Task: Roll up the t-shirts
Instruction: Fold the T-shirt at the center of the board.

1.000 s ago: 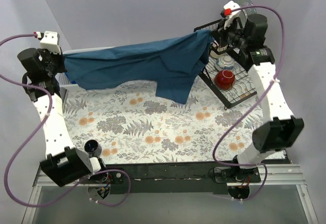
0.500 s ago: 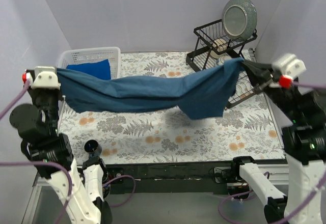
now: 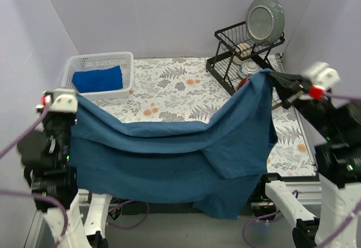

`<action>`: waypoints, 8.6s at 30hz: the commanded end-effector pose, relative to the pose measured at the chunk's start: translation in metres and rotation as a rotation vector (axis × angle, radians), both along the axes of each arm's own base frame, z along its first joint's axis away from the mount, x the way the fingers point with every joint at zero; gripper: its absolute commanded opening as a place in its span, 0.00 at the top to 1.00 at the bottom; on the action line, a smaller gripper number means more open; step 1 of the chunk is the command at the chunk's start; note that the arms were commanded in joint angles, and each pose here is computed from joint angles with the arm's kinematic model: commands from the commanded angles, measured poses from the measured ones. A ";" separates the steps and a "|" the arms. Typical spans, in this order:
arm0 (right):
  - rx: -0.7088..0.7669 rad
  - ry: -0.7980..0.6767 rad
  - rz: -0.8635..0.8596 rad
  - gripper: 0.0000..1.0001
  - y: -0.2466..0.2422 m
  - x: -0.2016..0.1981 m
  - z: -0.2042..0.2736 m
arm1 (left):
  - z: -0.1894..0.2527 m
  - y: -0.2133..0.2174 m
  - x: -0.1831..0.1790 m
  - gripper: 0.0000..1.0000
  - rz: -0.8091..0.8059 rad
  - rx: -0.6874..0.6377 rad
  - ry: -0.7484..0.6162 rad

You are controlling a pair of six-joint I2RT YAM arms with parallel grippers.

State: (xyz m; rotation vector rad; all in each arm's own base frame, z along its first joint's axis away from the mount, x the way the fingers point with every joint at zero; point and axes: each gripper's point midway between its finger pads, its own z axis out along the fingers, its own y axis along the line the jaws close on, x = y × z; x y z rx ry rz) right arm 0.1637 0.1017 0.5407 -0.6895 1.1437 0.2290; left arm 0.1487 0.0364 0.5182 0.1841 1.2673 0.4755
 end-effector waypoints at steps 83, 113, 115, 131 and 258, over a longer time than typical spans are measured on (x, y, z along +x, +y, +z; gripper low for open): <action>-0.414 0.902 0.175 0.51 0.114 0.299 -0.413 | -0.342 0.053 0.153 0.38 -0.329 -0.161 1.211; -0.526 1.024 0.305 0.43 0.115 0.261 -0.409 | -0.437 0.038 0.020 0.43 -0.193 -0.084 1.477; -0.531 1.040 0.305 0.43 0.117 0.259 -0.412 | -0.437 0.042 0.023 0.47 -0.174 -0.084 1.475; -0.575 1.049 0.291 0.44 0.110 0.251 -0.427 | -0.380 0.081 0.009 1.00 -0.100 0.111 1.594; -0.706 0.728 0.604 0.41 0.132 0.189 -0.445 | -0.371 -0.186 0.207 0.43 -0.871 -0.565 1.244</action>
